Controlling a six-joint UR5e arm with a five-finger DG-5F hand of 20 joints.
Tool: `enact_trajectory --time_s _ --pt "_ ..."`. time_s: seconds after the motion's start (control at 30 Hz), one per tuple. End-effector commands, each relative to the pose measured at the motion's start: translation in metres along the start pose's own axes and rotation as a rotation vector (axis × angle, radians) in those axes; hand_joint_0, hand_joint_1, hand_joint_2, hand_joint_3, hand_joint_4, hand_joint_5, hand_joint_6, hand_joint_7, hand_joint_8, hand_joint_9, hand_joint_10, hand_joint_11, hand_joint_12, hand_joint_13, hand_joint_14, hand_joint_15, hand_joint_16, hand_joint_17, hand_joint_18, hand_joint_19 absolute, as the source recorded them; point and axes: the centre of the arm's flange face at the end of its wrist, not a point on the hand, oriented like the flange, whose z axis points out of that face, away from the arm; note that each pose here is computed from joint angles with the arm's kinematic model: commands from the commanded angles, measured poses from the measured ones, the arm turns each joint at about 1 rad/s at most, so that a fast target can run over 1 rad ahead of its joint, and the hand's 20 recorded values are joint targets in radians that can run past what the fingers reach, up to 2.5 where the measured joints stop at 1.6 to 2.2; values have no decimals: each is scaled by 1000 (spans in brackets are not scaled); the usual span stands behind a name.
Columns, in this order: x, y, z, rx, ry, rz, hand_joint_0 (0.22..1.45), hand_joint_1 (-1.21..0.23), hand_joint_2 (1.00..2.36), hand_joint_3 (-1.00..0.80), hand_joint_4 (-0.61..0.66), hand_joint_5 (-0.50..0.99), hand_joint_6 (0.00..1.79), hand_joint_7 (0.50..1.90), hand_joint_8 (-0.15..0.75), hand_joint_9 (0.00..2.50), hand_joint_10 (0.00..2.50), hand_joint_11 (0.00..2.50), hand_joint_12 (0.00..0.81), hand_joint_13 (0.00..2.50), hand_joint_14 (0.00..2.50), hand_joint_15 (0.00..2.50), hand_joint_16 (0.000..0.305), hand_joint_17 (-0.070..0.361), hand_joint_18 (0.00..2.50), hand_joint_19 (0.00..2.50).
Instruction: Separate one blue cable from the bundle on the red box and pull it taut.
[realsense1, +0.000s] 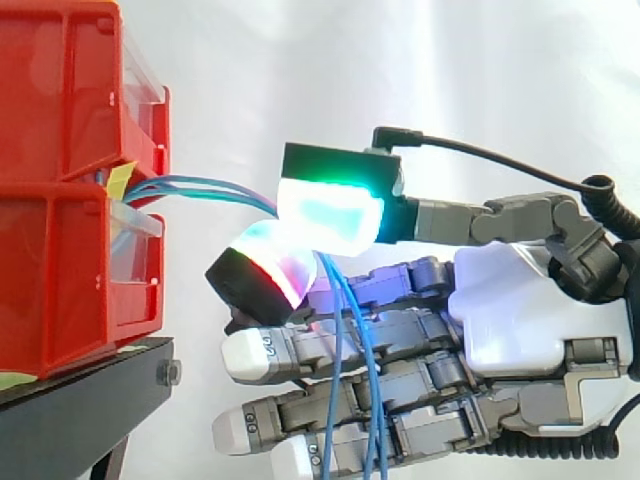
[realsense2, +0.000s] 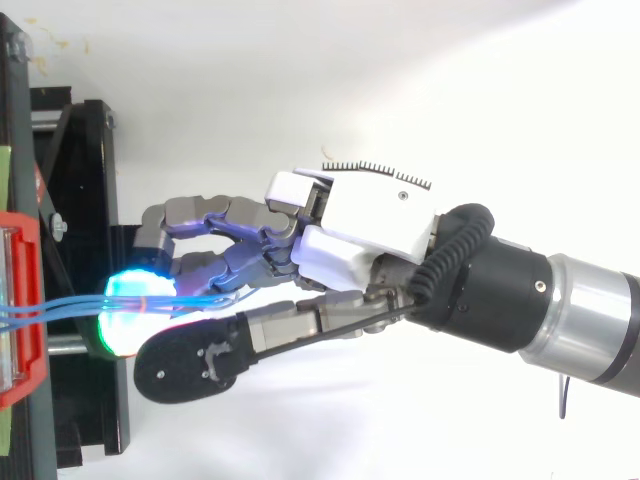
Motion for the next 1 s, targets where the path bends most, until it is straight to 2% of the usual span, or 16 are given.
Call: enact_trajectory --time_s 0.0,0.07,0.13,0.17,0.23,0.37,0.5,0.57,0.67,0.77,0.97 --pt "0 0 0 -1 0 1 708 -841 1014 -285 189 -95 501 1352 292 670 9 334 342 351 3 101 47 106 391 295" --pt "0 0 0 0 0 2 696 -886 1011 -339 184 -102 501 1358 281 624 9 323 342 339 4 101 47 106 374 306" --pt "0 0 0 0 0 3 646 -857 1005 -425 190 -103 501 1358 281 624 9 320 340 334 3 105 47 106 367 316" --pt "0 0 0 0 0 3 602 -805 1001 -491 204 -101 501 1358 284 629 9 317 341 333 3 106 47 107 365 322" --pt "1 0 0 -1 2 4 559 -731 1000 -500 222 -99 501 1357 296 647 9 317 349 340 3 111 48 109 370 327" --pt "0 1 0 -2 1 5 537 -471 1000 -500 223 -90 501 1354 319 702 8 309 360 365 4 119 50 112 386 330" --pt "0 0 0 -2 1 0 544 -410 1000 -500 214 -90 502 1347 319 702 10 304 360 366 4 116 50 112 372 335" --pt "0 1 0 -4 0 -1 565 -434 1000 -500 215 -90 502 1354 318 706 11 314 356 363 3 117 49 111 365 336" --pt "4 16 -2 -18 3 -22 589 -497 1003 -451 204 -90 502 1353 314 707 8 298 352 362 4 119 49 109 361 333" --pt "2 22 -2 -25 3 -65 608 -538 1006 -413 200 -91 502 1340 315 705 8 304 351 364 4 116 48 109 362 337" --pt "2 34 -3 -37 1 -102 638 -627 1009 -375 209 -91 502 1334 312 708 9 311 349 371 4 113 48 108 373 336"
